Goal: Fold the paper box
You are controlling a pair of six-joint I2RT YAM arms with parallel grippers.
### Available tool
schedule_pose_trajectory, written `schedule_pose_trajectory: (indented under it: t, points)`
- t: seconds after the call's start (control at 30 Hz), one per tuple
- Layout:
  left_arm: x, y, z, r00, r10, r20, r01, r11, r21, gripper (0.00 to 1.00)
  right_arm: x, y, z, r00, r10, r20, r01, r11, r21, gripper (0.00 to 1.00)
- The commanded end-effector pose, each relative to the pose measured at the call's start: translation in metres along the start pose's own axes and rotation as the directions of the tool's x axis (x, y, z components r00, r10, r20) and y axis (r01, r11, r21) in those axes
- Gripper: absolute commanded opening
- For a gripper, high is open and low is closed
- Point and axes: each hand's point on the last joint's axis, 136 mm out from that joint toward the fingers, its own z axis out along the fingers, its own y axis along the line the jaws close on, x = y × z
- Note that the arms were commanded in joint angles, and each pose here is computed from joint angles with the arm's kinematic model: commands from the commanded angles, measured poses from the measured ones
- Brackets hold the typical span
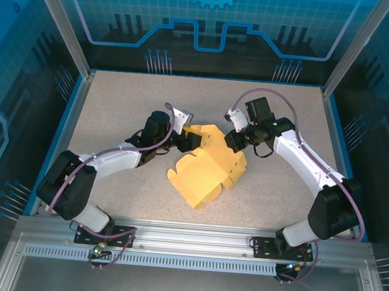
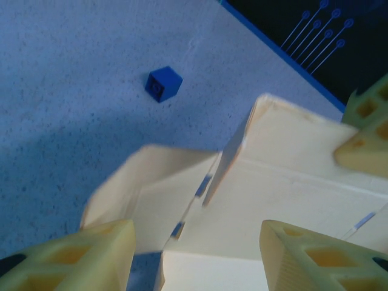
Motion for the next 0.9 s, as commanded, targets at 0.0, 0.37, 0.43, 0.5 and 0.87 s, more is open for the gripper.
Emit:
schedule_pose_trajectory:
  t: [0.0,0.37,0.43,0.5,0.87]
  points:
    - [-0.017,-0.014,0.007,1.0,-0.019,-0.007,0.019,0.997,0.081,0.58,-0.001,0.004,-0.001,1.0,-0.017,0.018,0.018,1.0,-0.019,0.0]
    - [-0.013,-0.062,0.023,0.997,-0.013,-0.075,0.034,0.959,0.281,0.44,-0.004,0.003,-0.001,0.999,0.011,0.041,-0.01,1.0,-0.011,0.0]
    - [-0.006,-0.067,0.024,0.996,-0.017,-0.082,0.04,0.956,0.291,0.44,-0.007,0.004,0.0,0.999,0.014,0.049,-0.014,1.0,-0.016,0.0]
    - [-0.003,-0.068,0.025,0.996,-0.031,-0.081,0.053,0.954,0.295,0.44,-0.008,0.003,0.001,0.998,0.015,0.054,-0.014,1.0,-0.015,0.0]
    - [-0.011,-0.043,-0.003,1.0,-0.016,-0.024,0.02,0.987,0.162,0.54,-0.001,-0.004,-0.009,0.994,-0.098,0.037,0.094,0.99,0.103,0.0]
